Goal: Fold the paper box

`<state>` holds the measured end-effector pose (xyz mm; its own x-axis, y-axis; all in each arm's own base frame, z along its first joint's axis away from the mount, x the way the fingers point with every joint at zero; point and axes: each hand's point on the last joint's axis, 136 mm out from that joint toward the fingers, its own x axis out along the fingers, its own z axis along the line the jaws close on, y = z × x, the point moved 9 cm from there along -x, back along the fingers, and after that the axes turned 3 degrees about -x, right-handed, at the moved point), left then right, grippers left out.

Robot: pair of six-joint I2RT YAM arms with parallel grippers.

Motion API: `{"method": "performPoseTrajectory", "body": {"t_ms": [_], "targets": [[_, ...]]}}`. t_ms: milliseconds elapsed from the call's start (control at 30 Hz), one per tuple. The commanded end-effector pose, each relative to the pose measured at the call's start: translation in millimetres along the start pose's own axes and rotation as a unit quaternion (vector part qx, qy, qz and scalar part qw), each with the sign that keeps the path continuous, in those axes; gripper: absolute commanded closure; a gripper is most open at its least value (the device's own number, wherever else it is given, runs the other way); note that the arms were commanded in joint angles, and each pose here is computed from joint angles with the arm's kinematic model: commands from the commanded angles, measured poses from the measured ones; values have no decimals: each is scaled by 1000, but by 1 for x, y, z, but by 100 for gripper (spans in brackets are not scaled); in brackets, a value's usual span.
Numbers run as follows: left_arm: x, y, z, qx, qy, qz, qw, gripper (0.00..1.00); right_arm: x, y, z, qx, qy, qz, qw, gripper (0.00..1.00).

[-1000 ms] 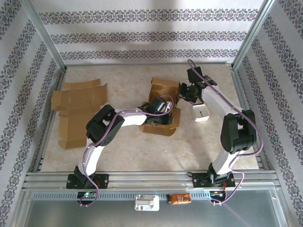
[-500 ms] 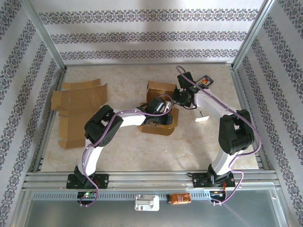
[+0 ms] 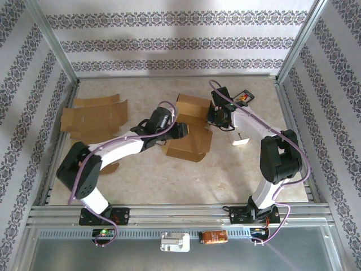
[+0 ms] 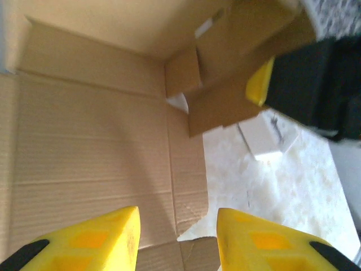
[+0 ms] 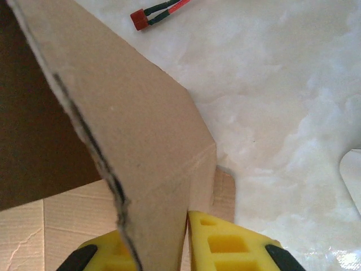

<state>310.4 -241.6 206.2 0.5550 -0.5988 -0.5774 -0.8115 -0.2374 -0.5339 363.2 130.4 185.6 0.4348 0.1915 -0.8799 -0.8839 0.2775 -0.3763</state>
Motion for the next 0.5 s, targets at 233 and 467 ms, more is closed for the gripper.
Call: {"method": "performPoseTrajectory", "body": {"t_ms": [233, 467], "targets": [[-49, -103, 25, -94, -47, -23, 994, 53, 3, 2, 6, -9, 3, 3, 1000, 86], [-12, -129, 24, -76, 42, 31, 996, 35, -1, 1, 7, -10, 1, -2, 1000, 86]]}}
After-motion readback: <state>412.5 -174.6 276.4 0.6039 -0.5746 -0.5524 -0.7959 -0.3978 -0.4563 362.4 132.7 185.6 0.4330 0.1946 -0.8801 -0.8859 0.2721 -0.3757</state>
